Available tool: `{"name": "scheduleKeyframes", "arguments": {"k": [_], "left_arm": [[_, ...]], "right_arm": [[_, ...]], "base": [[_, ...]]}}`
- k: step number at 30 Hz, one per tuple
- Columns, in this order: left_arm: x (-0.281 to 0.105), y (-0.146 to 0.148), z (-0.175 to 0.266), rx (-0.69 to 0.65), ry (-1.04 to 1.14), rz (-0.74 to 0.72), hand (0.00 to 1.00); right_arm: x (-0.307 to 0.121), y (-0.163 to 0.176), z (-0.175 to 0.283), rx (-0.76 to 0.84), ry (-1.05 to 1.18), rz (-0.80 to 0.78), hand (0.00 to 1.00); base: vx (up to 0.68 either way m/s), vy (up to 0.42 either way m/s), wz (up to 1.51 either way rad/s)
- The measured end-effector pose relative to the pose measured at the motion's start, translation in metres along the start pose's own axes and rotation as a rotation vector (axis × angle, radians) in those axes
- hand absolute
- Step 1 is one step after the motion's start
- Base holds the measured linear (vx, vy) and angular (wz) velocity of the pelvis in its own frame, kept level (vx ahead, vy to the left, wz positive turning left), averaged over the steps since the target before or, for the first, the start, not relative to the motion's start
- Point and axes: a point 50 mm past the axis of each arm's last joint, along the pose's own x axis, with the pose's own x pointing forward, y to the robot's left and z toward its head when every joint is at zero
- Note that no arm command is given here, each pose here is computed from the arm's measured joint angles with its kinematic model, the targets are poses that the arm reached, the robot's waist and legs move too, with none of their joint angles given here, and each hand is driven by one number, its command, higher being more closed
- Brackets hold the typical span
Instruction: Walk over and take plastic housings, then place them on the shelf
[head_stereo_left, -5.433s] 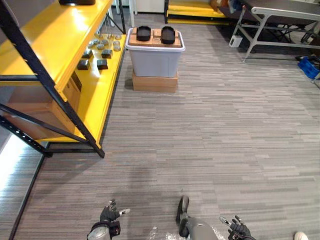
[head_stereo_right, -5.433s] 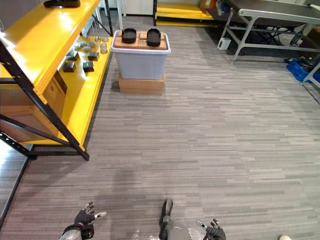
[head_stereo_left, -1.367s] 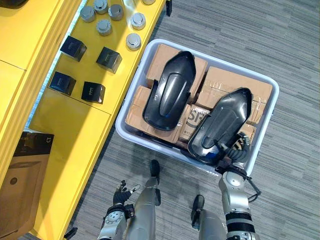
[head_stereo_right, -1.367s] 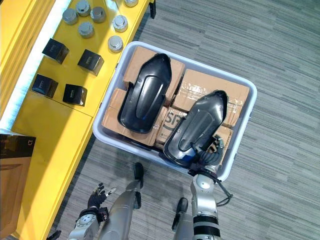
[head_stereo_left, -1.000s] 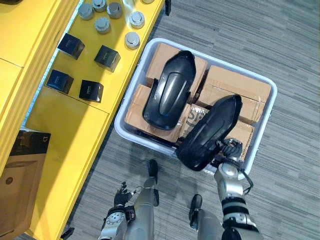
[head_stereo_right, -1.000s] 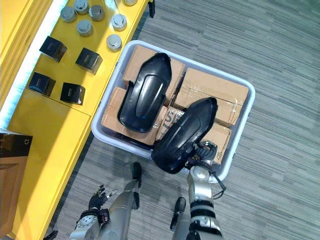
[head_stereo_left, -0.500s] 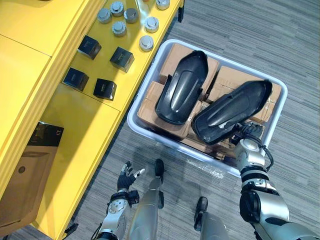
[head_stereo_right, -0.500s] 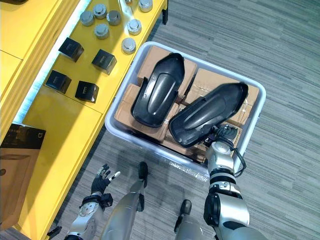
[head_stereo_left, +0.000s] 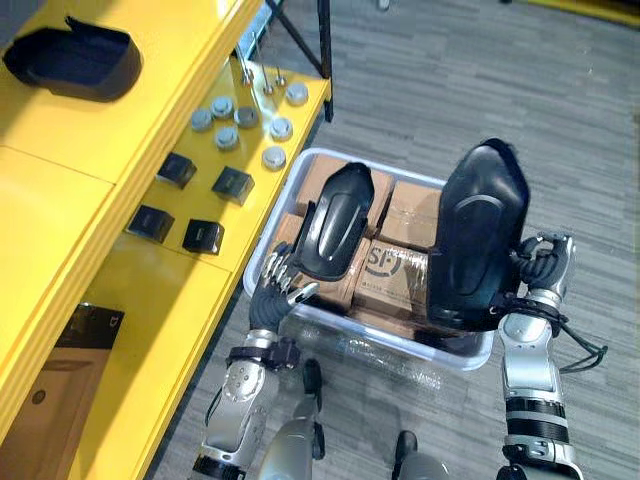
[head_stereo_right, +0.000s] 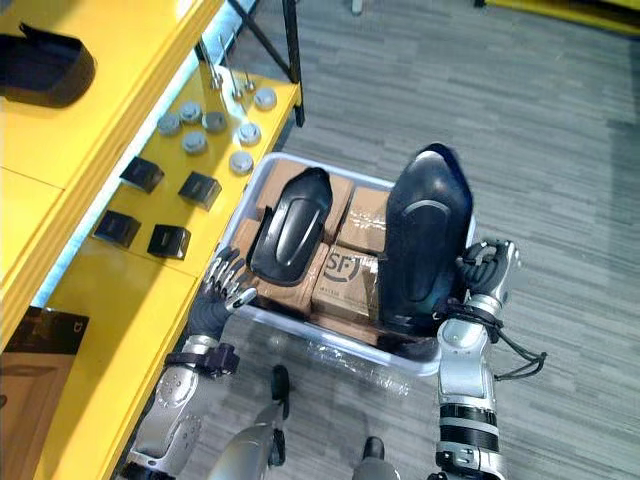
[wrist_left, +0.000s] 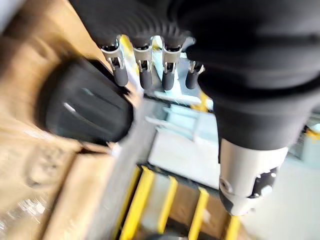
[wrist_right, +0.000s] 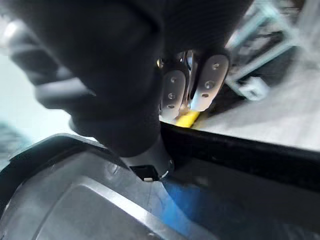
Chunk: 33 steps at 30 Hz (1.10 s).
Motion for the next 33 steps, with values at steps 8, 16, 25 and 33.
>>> {"name": "scheduleKeyframes", "arguments": {"k": [8,16,25,33], "left_arm": [[0.027,-0.029,-0.037,-0.106,0.193,-0.111,0.00],[0.035,-0.031,-0.067,-0.055,0.340,-0.024,0.00],[0.037,-0.032,-0.080,-0.066,0.407,0.043,0.00],[0.030,-0.035,-0.088,-0.319,0.484,0.110,0.00]], "right_arm": [[0.000,0.018,0.023,-0.057,-0.137,0.110,1.00],[-0.013,0.036,0.056,0.006,-0.256,0.177,1.00],[-0.028,0.051,0.077,0.080,-0.338,0.226,1.00],[-0.050,0.071,0.095,0.176,-0.394,0.303,1.00]], "base": [[-0.08,-0.059,-0.09],[-0.07,-0.068,-0.12],[-0.01,-0.051,-0.05],[0.01,-0.010,0.03]]}}
